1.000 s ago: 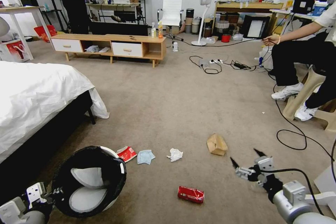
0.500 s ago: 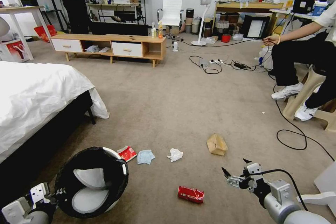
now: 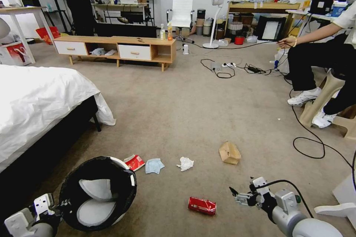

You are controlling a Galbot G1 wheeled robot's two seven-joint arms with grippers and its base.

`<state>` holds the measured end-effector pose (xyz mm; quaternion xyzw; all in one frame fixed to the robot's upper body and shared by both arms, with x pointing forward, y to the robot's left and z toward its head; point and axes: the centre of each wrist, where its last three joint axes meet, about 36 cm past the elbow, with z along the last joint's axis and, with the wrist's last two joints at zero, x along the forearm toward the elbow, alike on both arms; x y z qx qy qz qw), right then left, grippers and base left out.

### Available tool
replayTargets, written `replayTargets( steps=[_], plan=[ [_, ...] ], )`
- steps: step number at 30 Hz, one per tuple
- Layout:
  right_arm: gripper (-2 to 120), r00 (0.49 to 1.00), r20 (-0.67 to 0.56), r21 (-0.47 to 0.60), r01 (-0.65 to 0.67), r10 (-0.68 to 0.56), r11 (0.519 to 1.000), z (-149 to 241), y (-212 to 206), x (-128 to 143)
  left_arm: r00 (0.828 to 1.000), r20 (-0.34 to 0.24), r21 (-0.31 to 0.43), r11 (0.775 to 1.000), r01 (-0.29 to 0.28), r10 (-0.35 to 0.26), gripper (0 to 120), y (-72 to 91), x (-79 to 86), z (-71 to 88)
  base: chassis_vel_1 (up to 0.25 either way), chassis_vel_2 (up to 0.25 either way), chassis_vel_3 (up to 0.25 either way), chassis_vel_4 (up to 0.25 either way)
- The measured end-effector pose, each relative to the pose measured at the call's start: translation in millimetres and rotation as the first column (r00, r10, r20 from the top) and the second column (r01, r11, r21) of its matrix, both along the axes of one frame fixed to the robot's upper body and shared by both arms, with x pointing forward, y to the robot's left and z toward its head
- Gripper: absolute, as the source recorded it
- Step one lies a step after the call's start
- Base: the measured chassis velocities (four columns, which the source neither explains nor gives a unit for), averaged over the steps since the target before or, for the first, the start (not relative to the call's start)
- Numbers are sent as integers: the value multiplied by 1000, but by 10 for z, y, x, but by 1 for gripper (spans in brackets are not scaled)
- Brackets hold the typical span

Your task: Pick up the trash bin and place the garbage on the floor into it.

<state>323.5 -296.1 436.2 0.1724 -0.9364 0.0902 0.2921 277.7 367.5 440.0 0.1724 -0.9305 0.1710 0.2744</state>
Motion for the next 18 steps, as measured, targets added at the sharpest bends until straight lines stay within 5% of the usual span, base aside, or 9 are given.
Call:
replayTargets(
  steps=[18],
  plan=[
    [100,996,-66,23,-55,56,998,-211,175,153,1000,-12,13,1000,8,-8,2,-40,-3,-28,0,0,0,0]
  ],
)
